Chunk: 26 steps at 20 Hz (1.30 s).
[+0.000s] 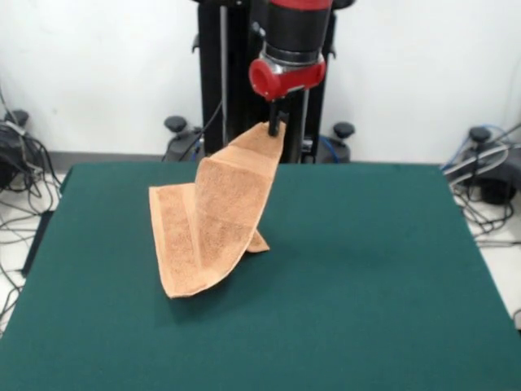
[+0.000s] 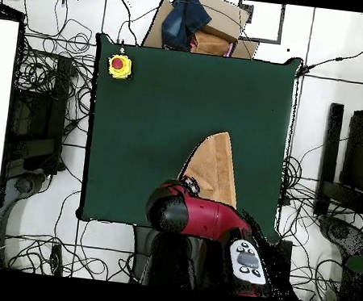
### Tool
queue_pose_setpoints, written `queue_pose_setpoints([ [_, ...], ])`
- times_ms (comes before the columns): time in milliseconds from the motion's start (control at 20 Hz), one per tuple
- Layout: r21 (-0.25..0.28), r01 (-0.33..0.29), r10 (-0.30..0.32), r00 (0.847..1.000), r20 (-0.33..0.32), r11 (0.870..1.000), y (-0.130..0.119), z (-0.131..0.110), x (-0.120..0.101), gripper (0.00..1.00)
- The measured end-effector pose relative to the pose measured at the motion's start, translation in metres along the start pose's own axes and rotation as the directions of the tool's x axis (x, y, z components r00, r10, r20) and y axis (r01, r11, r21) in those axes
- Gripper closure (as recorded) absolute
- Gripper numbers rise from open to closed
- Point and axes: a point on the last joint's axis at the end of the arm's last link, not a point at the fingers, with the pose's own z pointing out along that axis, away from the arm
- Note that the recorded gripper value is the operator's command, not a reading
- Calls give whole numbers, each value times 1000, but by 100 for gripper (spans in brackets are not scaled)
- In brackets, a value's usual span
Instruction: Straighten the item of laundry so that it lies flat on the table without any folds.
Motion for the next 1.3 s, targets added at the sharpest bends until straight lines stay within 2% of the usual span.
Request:
queue_pose_setpoints([
  [350, 15, -32, 32, 999, 7, 999, -7, 7, 9, 100],
  [650, 35, -84, 83, 996, 20, 996, -26, -3, 11, 100],
  [850, 31, -110, 110, 994, 11, 993, -34, -18, 6, 100],
  [1100, -23, -124, 122, 991, -54, 992, -39, -53, -5, 100],
  [1300, -33, -128, 126, 989, -72, 991, -46, -69, -8, 100],
])
